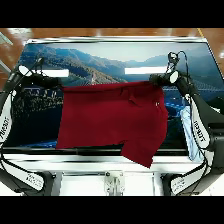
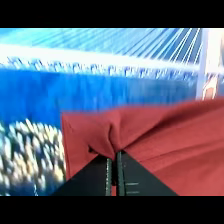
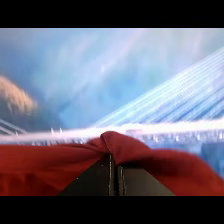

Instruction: Fold the shirts.

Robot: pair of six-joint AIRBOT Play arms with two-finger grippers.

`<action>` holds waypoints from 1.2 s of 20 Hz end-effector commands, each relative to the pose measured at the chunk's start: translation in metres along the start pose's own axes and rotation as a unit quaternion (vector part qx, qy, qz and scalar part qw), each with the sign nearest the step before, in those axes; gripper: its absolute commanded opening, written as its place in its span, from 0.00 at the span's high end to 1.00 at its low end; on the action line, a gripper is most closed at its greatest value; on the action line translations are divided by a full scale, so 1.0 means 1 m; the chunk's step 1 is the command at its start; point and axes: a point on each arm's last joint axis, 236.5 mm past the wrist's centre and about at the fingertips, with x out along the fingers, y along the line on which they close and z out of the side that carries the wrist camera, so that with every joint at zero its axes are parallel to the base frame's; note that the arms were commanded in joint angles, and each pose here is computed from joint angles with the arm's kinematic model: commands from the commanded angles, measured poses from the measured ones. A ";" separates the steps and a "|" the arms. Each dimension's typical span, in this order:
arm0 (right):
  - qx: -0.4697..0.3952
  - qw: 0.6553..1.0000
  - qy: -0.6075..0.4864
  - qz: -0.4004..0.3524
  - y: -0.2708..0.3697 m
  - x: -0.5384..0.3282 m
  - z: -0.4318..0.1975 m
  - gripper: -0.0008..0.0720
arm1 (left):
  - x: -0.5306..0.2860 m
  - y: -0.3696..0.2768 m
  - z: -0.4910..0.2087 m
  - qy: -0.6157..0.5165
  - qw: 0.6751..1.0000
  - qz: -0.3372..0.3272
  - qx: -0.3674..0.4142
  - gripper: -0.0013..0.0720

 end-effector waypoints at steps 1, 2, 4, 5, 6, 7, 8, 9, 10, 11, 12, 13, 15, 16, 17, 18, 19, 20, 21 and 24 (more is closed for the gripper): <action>-0.013 0.998 0.066 -0.008 -0.004 -0.011 -0.028 0.91 | 0.004 -0.003 -0.028 0.064 0.998 -0.011 -0.009 0.93; -0.019 0.995 0.096 -0.014 -0.007 -0.024 -0.039 0.91 | -0.002 -0.006 -0.038 0.086 0.996 -0.016 -0.008 0.93; -0.017 0.981 0.193 -0.022 -0.012 -0.054 -0.078 0.91 | -0.012 -0.011 -0.068 0.150 0.988 -0.027 -0.007 0.93; -0.013 0.968 0.250 -0.033 -0.018 -0.067 -0.103 0.91 | -0.017 -0.013 -0.085 0.189 0.982 -0.032 -0.007 0.93; -0.017 0.952 0.302 -0.044 -0.025 -0.076 -0.127 0.91 | -0.021 -0.012 -0.102 0.224 0.974 -0.031 -0.007 0.93; -0.019 0.942 0.330 -0.054 -0.031 -0.079 -0.142 0.91 | -0.023 -0.005 -0.116 0.250 0.968 -0.018 -0.015 0.93; -0.014 0.936 0.346 -0.055 -0.033 -0.077 -0.156 0.91 | -0.024 0.005 -0.130 0.275 0.961 0.002 -0.021 0.93; -0.006 0.933 0.356 -0.058 -0.035 -0.075 -0.165 0.91 | -0.024 0.016 -0.140 0.290 0.956 0.022 -0.027 0.93; -0.003 0.928 0.369 -0.059 -0.037 -0.072 -0.175 0.91 | -0.023 0.023 -0.146 0.300 0.953 0.031 -0.036 0.93; -0.002 0.924 0.376 -0.060 -0.039 -0.069 -0.181 0.91 | -0.021 0.024 -0.149 0.304 0.951 0.029 -0.041 0.93; -0.002 0.924 0.377 -0.061 -0.040 -0.065 -0.183 0.91 | -0.019 0.023 -0.150 0.306 0.951 0.027 -0.043 0.93; 0.000 0.927 0.369 -0.063 -0.041 -0.060 -0.181 0.91 | -0.016 0.021 -0.151 0.308 0.950 0.023 -0.044 0.93; 0.004 0.938 0.342 -0.065 -0.042 -0.052 -0.170 0.91 | -0.012 0.017 -0.154 0.313 0.949 0.018 -0.043 0.93; 0.004 0.940 0.335 -0.065 -0.042 -0.050 -0.167 0.91 | -0.011 0.017 -0.155 0.314 0.948 0.018 -0.042 0.93; 0.004 0.940 0.334 -0.065 -0.042 -0.051 -0.165 0.85 | -0.011 0.017 -0.155 0.314 0.948 0.018 -0.042 0.92; 0.001 0.940 0.335 -0.067 -0.043 -0.054 -0.162 0.59 | -0.014 0.017 -0.154 0.315 0.948 0.018 -0.044 0.67; -0.009 0.939 0.337 -0.069 -0.042 -0.061 -0.156 0.20 | -0.019 0.018 -0.154 0.317 0.947 0.017 -0.045 0.33; -0.027 0.937 0.343 -0.065 -0.041 -0.074 -0.151 0.15 | -0.027 0.020 -0.150 0.310 0.949 0.018 -0.048 0.26; -0.050 0.933 0.350 -0.071 -0.043 -0.093 -0.144 0.15 | -0.039 0.022 -0.146 0.303 0.951 0.018 -0.052 0.25; -0.108 0.903 0.400 -0.115 -0.076 -0.166 -0.143 0.14 | -0.085 0.034 -0.147 0.291 0.953 0.018 -0.076 0.25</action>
